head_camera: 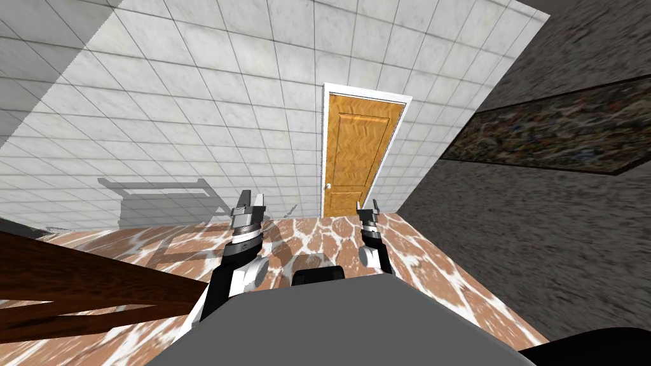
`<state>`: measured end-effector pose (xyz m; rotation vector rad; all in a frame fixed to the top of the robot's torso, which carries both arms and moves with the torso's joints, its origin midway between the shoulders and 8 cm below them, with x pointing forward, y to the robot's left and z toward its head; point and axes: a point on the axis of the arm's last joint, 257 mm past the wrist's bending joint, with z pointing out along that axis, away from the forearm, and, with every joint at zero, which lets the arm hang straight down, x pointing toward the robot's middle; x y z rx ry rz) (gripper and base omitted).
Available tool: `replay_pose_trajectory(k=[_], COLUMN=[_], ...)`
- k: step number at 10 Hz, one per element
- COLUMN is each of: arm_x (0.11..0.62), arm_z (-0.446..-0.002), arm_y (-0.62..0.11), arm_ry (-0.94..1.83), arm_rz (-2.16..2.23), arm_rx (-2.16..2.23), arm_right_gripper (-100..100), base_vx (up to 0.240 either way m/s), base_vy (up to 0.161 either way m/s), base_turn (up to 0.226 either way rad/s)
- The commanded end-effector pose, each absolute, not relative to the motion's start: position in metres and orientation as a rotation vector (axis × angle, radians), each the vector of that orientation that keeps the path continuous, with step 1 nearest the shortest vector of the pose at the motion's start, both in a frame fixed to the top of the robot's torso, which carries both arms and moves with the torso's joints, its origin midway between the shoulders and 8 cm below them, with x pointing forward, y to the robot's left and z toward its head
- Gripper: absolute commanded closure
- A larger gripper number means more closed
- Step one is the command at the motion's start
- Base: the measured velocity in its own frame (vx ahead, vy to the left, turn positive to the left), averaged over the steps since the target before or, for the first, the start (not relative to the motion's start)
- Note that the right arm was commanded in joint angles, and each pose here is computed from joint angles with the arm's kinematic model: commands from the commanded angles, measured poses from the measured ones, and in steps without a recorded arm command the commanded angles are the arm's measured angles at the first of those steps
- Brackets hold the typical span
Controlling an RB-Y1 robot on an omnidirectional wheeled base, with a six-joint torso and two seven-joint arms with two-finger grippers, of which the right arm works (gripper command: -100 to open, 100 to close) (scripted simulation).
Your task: Pull the door open
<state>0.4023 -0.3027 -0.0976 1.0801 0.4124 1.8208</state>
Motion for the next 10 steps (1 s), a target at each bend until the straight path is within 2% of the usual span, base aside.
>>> replay_pose_trajectory(k=[1, 8, 10], arm_x=[0.407, 0.422, 0.424], arm_z=[-0.113, -0.177, -0.186], arm_y=[-0.307, -0.327, -0.33], arm_ry=[0.389, 0.267, 0.246], arm_rz=[1.848, 1.933, 1.942], arm_rx=[1.131, 1.347, 1.377], arm_right_gripper=[-100, -100, -100], base_vx=[0.081, 0.102, 0.069], base_vy=[0.006, -0.012, -0.007], base_turn=[0.155, 0.158, 0.062])
